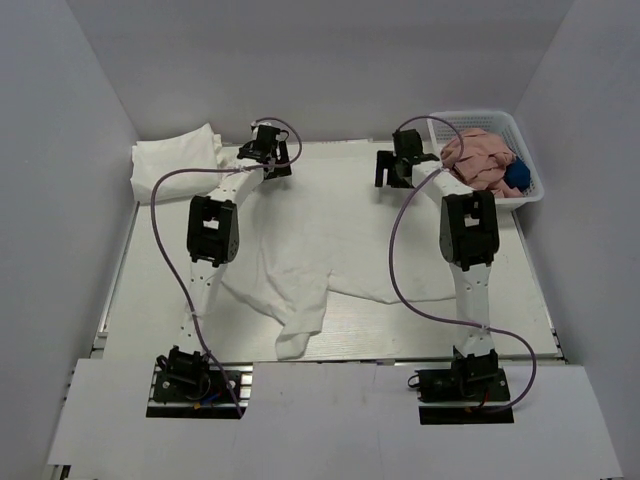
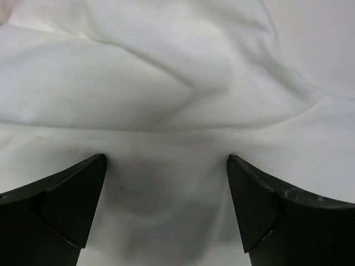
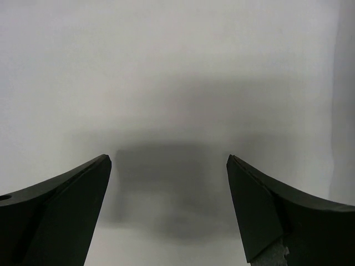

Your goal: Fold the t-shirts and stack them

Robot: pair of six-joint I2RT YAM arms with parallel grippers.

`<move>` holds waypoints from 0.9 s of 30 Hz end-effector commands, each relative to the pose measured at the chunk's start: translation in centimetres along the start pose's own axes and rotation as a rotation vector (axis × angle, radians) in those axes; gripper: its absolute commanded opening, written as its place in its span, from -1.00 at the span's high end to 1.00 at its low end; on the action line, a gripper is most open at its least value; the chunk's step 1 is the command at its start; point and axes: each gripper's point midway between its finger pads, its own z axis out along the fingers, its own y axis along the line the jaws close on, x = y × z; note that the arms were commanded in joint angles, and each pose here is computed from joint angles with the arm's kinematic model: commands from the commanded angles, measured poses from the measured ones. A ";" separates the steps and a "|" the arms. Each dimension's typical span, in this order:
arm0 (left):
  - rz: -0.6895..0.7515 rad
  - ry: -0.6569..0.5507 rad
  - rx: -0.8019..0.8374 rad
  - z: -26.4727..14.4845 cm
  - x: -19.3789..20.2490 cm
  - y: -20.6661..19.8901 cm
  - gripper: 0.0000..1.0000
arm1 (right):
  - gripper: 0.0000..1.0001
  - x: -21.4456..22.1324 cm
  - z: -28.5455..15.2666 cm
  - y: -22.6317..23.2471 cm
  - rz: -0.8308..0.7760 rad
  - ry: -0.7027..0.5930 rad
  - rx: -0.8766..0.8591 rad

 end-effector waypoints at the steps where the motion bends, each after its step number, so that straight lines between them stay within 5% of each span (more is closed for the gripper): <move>1: 0.082 -0.023 0.136 1.6 -1.9 -2.4 -1.00 | -0.81 -5.8 0.6 0.6 -0.124 -0.108 -0.014; 5: 0.091 -0.115 0.278 0.0 -4.8 -4.9 -1.00 | -0.81 -10.4 -2.3 2.2 -0.230 -0.222 -0.074; 9: 0.079 -0.256 0.323 -6.4 -10.6 -5.5 -1.00 | -0.81 -13.0 -9.7 4.9 -0.318 -0.373 -0.185; 14: 0.016 -0.217 0.309 -16.3 -11.9 -3.1 -1.00 | -0.81 -7.1 -17.2 8.0 -0.317 -0.365 -0.356; 17: -0.102 -0.093 0.240 -19.6 -7.7 -0.1 -1.00 | -0.81 -4.9 -22.5 11.7 -0.386 -0.432 -0.466; 19: -0.182 -0.024 0.175 -23.2 -2.7 3.4 -1.00 | -0.81 1.5 -23.5 15.8 -0.498 -0.353 -0.551; 20: -0.244 0.084 0.109 -22.6 3.1 5.3 -1.00 | -0.81 3.9 -23.8 16.6 -0.539 -0.322 -0.579; 21: -0.316 0.006 0.109 -26.7 2.9 7.2 -1.00 | -0.81 8.3 -25.4 20.1 -0.633 -0.285 -0.663; 23: -0.422 0.090 0.040 -27.3 10.4 10.1 -1.00 | -0.81 12.2 -26.0 21.5 -0.721 -0.243 -0.702; 27: -0.519 0.090 0.013 -31.2 16.6 14.0 -1.00 | -0.81 22.0 -29.2 26.3 -0.963 -0.202 -0.835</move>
